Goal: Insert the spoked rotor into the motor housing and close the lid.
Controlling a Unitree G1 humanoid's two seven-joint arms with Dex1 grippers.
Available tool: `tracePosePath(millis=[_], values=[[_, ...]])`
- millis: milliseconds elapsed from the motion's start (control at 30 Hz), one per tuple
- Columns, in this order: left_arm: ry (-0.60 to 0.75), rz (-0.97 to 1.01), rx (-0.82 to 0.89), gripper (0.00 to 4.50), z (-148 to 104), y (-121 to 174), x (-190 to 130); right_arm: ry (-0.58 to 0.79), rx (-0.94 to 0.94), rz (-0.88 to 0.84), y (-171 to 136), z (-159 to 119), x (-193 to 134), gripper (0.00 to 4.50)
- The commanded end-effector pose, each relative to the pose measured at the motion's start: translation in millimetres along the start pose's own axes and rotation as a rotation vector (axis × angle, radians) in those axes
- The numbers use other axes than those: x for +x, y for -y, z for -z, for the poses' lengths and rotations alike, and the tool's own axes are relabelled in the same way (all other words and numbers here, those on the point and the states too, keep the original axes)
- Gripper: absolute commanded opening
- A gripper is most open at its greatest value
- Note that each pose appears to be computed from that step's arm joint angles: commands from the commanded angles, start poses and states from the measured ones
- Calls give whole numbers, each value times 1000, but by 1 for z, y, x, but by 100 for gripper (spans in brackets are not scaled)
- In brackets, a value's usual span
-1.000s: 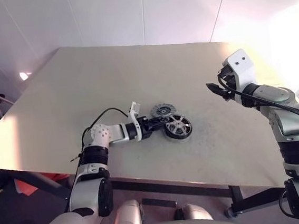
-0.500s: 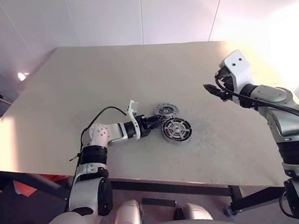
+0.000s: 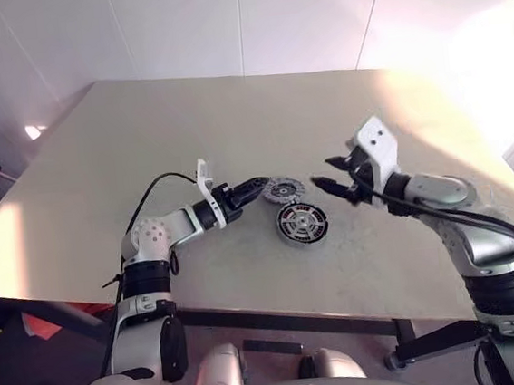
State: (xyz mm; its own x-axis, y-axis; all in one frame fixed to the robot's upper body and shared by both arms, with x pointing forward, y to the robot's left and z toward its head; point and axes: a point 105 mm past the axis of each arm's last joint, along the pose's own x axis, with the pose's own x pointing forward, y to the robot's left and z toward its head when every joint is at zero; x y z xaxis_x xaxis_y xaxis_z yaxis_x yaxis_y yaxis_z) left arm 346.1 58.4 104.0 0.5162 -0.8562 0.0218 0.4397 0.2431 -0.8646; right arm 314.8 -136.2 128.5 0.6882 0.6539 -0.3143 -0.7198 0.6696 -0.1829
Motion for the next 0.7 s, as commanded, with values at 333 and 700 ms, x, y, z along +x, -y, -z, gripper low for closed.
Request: tracePosePath(millis=[333, 700], values=[[19, -101, 197, 169, -17, -15, -27, -62, 45, -57, -24, 25, 14, 269], [44, -161, 229, 169, -22, -25, -33, -129, 104, -4, -16, 60, 18, 269]])
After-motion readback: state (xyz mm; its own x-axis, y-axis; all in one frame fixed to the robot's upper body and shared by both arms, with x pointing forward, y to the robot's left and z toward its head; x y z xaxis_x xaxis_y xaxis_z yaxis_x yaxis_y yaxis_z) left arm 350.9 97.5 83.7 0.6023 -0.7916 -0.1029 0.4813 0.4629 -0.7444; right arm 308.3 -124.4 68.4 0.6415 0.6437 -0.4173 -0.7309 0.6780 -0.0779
